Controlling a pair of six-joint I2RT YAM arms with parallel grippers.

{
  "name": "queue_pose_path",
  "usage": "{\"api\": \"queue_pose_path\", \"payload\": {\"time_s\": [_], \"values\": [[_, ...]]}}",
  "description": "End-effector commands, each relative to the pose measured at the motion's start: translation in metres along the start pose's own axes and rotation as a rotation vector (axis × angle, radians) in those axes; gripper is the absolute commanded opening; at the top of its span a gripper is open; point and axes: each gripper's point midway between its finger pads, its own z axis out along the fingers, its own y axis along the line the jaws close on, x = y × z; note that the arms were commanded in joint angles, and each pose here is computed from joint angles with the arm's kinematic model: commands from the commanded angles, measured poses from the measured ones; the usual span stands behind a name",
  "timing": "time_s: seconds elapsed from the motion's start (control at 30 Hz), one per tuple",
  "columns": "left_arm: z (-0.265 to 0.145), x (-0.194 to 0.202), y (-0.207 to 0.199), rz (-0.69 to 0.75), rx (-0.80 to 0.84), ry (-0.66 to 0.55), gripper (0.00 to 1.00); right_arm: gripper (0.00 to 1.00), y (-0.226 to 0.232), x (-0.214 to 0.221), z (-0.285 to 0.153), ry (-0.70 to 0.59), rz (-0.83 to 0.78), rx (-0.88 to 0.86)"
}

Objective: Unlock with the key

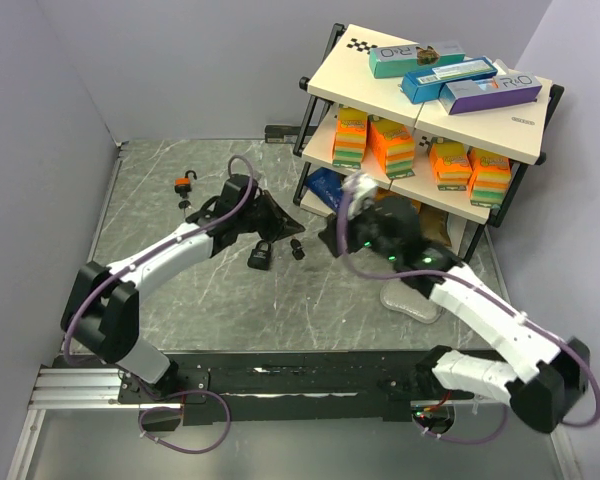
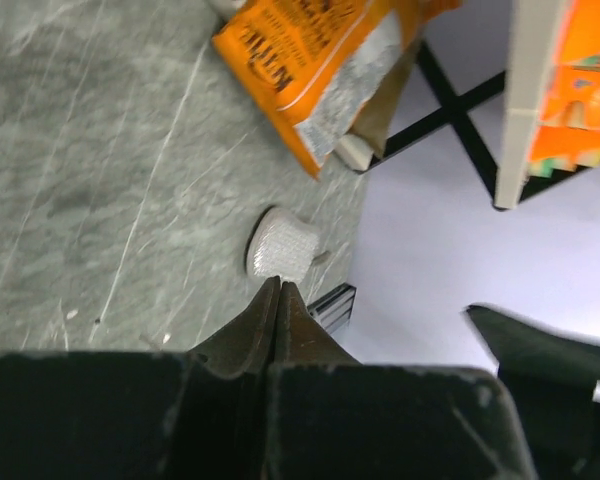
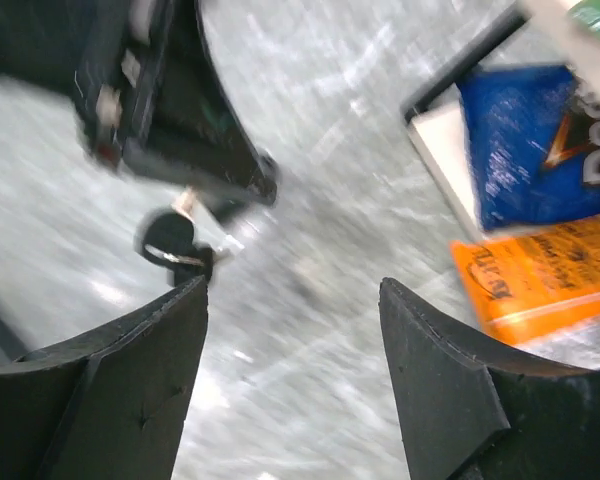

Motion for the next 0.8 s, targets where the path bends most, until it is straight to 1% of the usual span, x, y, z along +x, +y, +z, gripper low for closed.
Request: {"api": "queue_pose_path", "payload": {"time_s": [0.0, 0.03, 0.07, 0.1, 0.13, 0.17, 0.2, 0.23, 0.3, 0.4, 0.53, 0.57, 0.77], "values": [[-0.025, -0.020, -0.047, 0.116, 0.216, -0.146, 0.01, 0.75, 0.029, -0.037, -0.027, -0.133, 0.339, -0.300], [-0.028, -0.020, -0.050, 0.123, 0.238, -0.155, 0.01, 0.75, 0.028, -0.039, -0.026, -0.138, 0.370, -0.325], [-0.031, -0.020, -0.052, 0.133, 0.274, -0.170, 0.01, 0.75, 0.038, -0.040, -0.031, -0.134, 0.389, -0.415], [-0.040, -0.020, -0.061, 0.145, 0.316, -0.187, 0.01, 0.74, 0.031, -0.048, -0.031, -0.162, 0.413, -0.433], [-0.045, -0.021, -0.064, 0.148, 0.344, -0.202, 0.01, 0.73, 0.036, -0.046, -0.028, -0.129, 0.490, -0.484], [-0.047, -0.019, -0.061, 0.149, 0.359, -0.209, 0.01, 0.71, 0.043, -0.044, -0.032, -0.105, 0.518, -0.562], [-0.060, -0.020, -0.076, 0.168, 0.431, -0.238, 0.01, 0.70, 0.047, -0.056, -0.035, -0.133, 0.555, -0.617], [-0.066, -0.021, -0.081, 0.176, 0.460, -0.259, 0.01, 0.69, 0.045, -0.050, -0.029, -0.115, 0.590, -0.636], [-0.079, -0.020, -0.091, 0.197, 0.528, -0.286, 0.01, 0.67, 0.052, -0.053, -0.032, -0.113, 0.596, -0.707], [-0.089, -0.016, -0.097, 0.207, 0.578, -0.289, 0.01, 0.63, 0.056, -0.046, -0.027, -0.063, 0.629, -0.754], [-0.100, -0.009, -0.110, 0.239, 0.668, -0.275, 0.01, 0.59, 0.058, -0.049, -0.023, -0.074, 0.632, -0.795], [-0.099, -0.007, -0.110, 0.242, 0.676, -0.265, 0.01, 0.56, 0.059, -0.048, -0.023, -0.070, 0.633, -0.797], [-0.105, 0.000, -0.122, 0.284, 0.735, -0.260, 0.01, 0.50, 0.066, -0.052, -0.024, -0.065, 0.624, -0.835]]}}
